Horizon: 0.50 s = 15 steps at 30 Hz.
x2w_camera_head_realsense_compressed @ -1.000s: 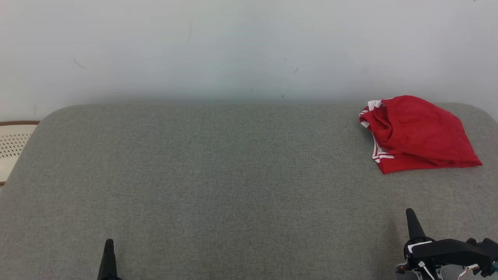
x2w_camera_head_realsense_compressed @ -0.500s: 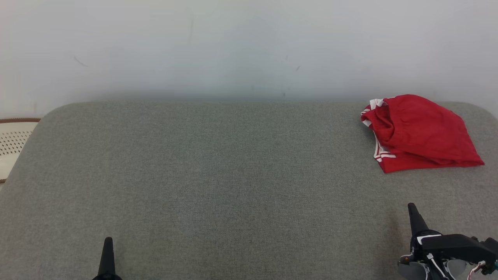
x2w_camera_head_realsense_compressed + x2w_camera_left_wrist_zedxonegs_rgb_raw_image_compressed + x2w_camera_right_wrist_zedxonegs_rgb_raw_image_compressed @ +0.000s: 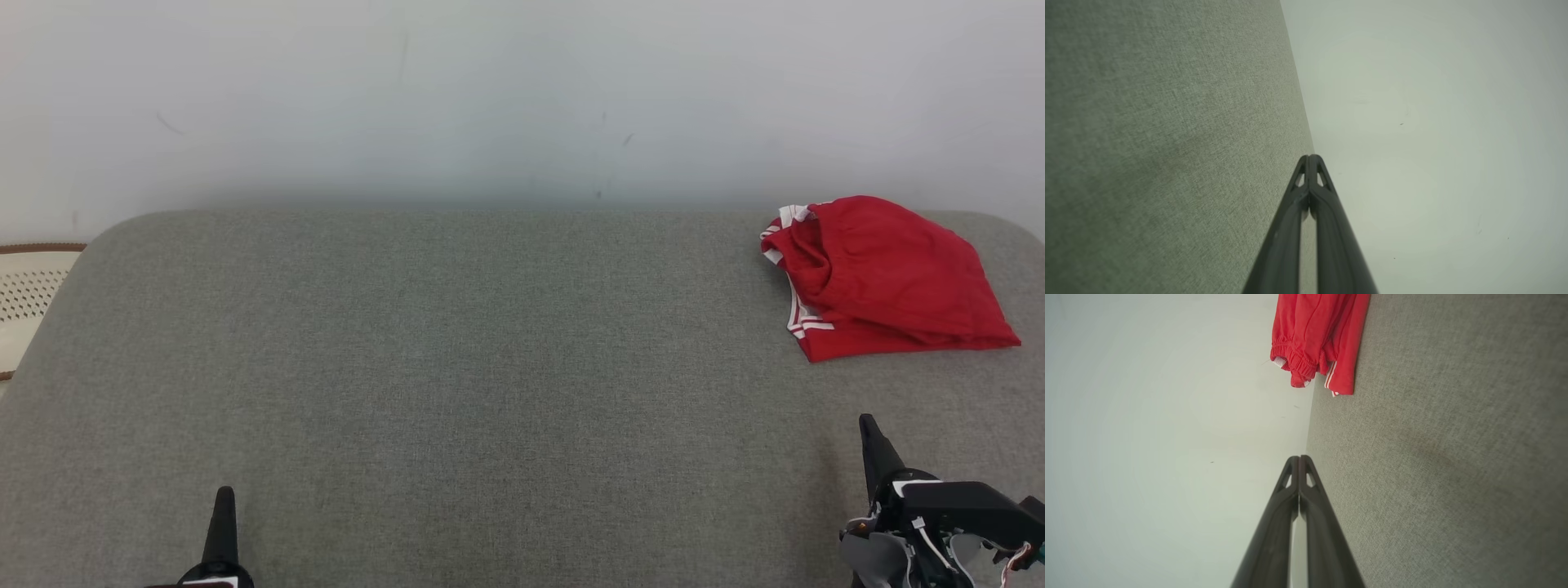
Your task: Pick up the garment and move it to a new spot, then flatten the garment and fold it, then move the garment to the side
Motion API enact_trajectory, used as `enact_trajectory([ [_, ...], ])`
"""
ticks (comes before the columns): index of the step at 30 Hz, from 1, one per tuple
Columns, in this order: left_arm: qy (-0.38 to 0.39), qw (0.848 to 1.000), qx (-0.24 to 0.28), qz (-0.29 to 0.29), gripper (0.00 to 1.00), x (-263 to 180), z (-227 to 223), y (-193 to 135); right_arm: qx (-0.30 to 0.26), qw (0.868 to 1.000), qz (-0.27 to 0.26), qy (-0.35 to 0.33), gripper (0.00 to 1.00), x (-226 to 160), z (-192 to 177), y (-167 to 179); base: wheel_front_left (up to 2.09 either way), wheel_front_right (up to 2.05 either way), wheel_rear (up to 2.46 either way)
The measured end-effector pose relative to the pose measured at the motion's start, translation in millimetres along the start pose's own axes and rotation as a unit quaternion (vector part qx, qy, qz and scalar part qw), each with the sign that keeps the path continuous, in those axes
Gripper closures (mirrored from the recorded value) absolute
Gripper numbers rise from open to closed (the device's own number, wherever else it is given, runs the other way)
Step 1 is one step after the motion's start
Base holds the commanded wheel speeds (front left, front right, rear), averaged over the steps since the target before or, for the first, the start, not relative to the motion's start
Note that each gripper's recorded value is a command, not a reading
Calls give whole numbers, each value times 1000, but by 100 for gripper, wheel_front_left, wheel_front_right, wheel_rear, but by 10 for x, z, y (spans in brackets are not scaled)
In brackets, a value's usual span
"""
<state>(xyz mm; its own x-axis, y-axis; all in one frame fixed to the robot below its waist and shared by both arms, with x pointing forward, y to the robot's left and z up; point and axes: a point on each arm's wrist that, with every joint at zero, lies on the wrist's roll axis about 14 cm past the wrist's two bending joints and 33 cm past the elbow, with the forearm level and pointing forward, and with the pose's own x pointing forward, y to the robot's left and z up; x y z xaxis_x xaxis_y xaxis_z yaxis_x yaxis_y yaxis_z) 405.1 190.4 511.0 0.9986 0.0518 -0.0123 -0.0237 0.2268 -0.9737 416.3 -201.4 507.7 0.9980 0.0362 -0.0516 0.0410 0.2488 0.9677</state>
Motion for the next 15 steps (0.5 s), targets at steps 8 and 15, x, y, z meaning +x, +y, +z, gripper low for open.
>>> enact_trajectory([
  [8, 1, 1000, -28, 2, 100, 10, 0, 19, 31, 1000, 3, 0, 100, 22, 19, 8, 0, 0, 0],
  [15, 2, 999, -54, 1, 100, 39, 1, 13, 60, 998, 8, 1, 100, 58, 40, 36, 0, 0, 0],
])
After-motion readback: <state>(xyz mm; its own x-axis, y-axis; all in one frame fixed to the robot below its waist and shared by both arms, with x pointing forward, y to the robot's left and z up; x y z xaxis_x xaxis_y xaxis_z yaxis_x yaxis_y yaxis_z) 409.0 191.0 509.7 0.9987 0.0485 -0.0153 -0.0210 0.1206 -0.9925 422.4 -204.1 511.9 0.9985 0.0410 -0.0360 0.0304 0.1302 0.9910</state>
